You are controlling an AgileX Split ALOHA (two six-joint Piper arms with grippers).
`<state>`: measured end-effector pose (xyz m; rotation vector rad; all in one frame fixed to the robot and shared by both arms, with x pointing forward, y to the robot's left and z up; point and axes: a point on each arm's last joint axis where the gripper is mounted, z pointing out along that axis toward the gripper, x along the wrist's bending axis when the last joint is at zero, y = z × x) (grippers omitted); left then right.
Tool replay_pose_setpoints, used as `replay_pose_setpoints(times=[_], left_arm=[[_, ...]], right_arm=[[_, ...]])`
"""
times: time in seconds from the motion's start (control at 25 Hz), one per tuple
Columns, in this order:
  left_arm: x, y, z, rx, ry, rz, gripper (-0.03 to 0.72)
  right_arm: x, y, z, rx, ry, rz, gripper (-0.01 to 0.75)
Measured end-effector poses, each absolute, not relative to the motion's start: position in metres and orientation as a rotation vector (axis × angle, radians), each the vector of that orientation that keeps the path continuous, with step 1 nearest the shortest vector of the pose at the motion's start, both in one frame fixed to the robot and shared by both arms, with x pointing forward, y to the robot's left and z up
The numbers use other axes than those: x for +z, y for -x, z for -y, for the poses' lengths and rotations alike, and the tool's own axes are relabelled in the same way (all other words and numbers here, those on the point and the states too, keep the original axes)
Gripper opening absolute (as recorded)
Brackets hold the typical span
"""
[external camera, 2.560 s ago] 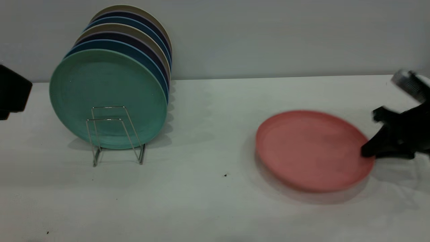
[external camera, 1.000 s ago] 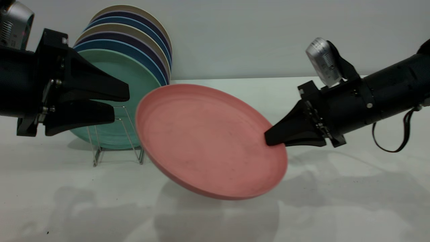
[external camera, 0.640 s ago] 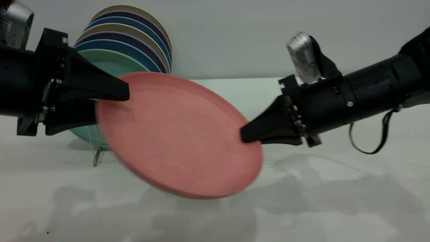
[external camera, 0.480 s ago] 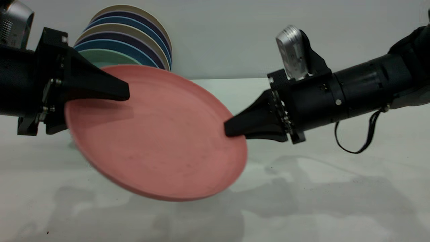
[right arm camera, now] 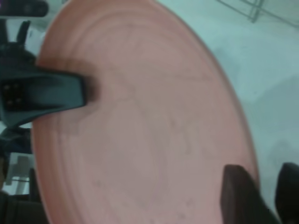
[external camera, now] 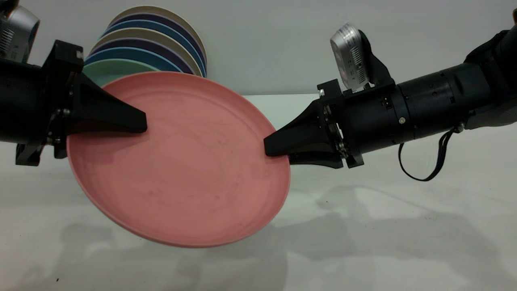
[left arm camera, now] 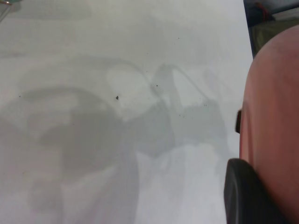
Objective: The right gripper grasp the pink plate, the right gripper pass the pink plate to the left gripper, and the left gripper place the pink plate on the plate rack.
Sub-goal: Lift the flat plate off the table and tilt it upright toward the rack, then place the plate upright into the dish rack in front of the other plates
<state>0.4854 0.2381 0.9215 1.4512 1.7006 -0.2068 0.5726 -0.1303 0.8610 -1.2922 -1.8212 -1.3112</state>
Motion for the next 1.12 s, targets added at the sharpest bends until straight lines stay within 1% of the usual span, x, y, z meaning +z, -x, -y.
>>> replay_pose_setpoints(times=[0.04, 0.2, 0.28, 0.36, 0.48, 0.52, 0.64, 0.92, 1.12], left_arm=[[0.921, -0.485, -0.238, -0.206, -1.456, -1.698, 0.173], [0.921, -0.485, -0.238, -0.202, -1.474, -1.685, 0.164], [0.921, -0.484, -0.238, -0.203, -1.482, -1.68, 0.144], [0.921, -0.484, -0.236, -0.212, -1.487, -1.672, 0.129], [0.921, -0.484, -0.236, -0.203, -1.502, -1.663, 0.125], [0.92, -0.484, -0.236, -0.194, -1.513, -1.661, 0.109], [0.919, -0.484, -0.238, -0.168, -1.544, -1.655, 0.104], [0.913, -0.483, -0.244, -0.088, -1.648, -1.666, 0.104], [0.913, -0.486, -0.248, 0.029, -1.891, -1.51, 0.104]], right_arm=[[0.86, -0.573, 0.131, -1.301, 1.306, 1.83, 0.295], [0.857, -0.574, 0.137, -1.282, 1.321, 1.857, 0.435], [0.858, -0.576, 0.143, -1.286, 1.319, 1.856, 0.481], [0.859, -0.577, 0.151, -1.288, 1.305, 1.854, 0.504], [0.861, -0.58, 0.169, -1.289, 1.3, 1.83, 0.514], [0.859, -0.584, 0.181, -1.29, 1.347, 1.827, 0.514], [0.859, -0.59, 0.21, -1.315, 1.407, 1.792, 0.514], [0.859, -0.59, 0.236, -1.305, 1.433, 1.773, 0.514], [0.85, -0.586, 0.246, -1.08, 1.543, 1.955, 0.514]])
